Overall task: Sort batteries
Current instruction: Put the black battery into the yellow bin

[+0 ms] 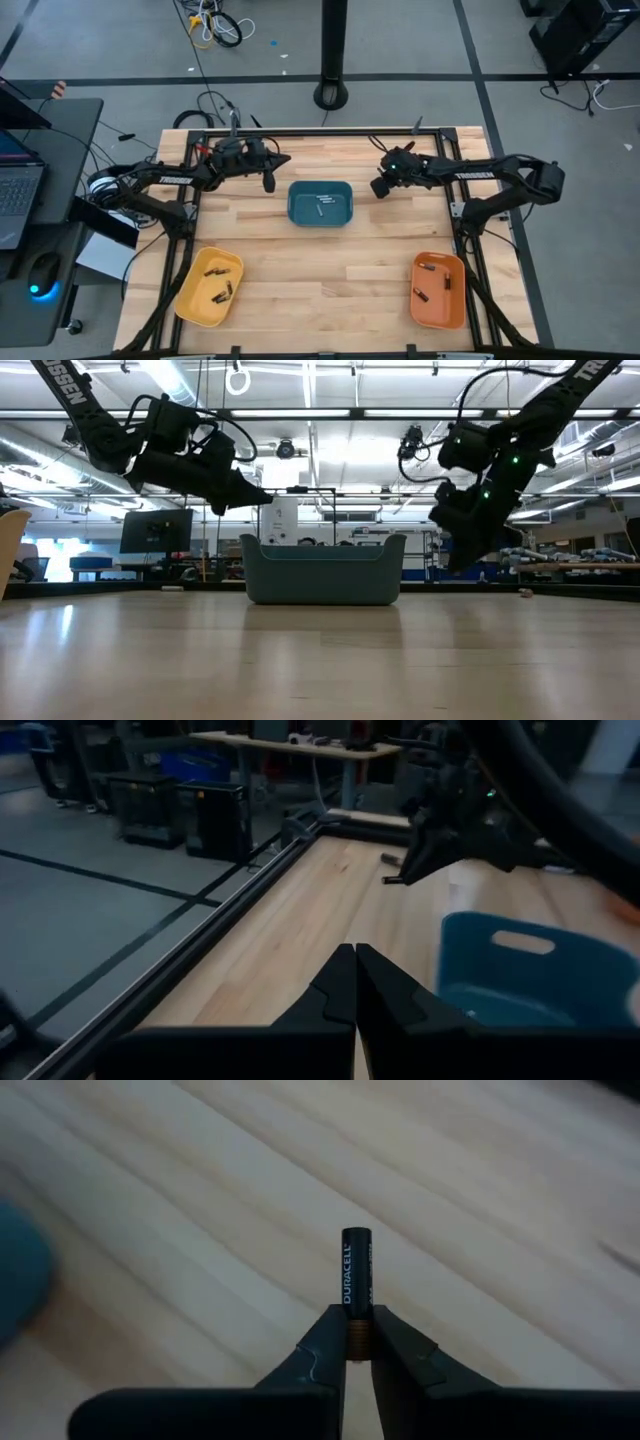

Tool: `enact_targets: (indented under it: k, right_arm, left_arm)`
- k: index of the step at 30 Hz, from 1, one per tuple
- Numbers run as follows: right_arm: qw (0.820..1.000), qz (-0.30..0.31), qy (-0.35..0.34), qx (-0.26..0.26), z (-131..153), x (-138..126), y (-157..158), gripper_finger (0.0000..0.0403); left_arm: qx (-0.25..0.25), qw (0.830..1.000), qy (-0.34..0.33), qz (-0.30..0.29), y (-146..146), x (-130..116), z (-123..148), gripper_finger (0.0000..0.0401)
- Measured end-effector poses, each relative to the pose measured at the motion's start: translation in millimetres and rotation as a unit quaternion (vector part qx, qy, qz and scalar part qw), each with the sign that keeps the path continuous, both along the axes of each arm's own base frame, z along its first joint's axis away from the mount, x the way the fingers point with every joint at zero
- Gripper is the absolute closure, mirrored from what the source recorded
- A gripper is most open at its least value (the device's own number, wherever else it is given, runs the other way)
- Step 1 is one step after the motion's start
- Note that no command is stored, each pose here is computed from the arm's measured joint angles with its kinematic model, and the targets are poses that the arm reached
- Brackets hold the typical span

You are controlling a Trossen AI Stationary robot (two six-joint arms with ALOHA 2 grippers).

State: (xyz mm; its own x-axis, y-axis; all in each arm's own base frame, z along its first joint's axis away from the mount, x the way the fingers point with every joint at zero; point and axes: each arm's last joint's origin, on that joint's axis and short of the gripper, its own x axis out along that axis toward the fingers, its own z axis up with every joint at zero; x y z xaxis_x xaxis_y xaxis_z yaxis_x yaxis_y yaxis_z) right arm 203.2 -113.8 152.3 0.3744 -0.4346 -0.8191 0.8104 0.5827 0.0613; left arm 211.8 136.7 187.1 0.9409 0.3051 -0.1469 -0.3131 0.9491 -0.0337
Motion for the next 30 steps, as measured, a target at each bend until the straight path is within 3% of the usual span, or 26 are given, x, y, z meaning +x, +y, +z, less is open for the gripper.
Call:
enact_targets:
  k: [7,12,17,23,30]
  right_arm:
    - [0.993,0.056,-0.084,-0.056,27.2,10.8,14.3,0.0362]
    - [0.972,0.123,-0.163,-0.115,49.5,24.3,30.9,0.0362]
    - [0.928,0.204,-0.245,-0.19,69.0,43.1,53.5,0.0362]
    - [0.865,0.28,-0.318,-0.27,86.0,58.3,82.9,0.0362]
    - [0.821,0.319,-0.356,-0.313,97.6,60.5,106.7,0.0362]
  left_arm:
    - [-0.006,0.996,-0.055,-0.064,-6.7,4.2,10.1,0.0395]
    - [0.001,0.99,-0.098,-0.101,-19.1,10.9,19.3,0.0395]
    - [0.017,0.982,-0.135,-0.132,-32.7,16.9,27.7,0.0387]
    - [0.023,0.976,-0.155,-0.153,-48.3,27.3,36.9,0.0342]
    - [0.03,0.966,-0.184,-0.181,-73.0,43.6,54.8,0.0271]
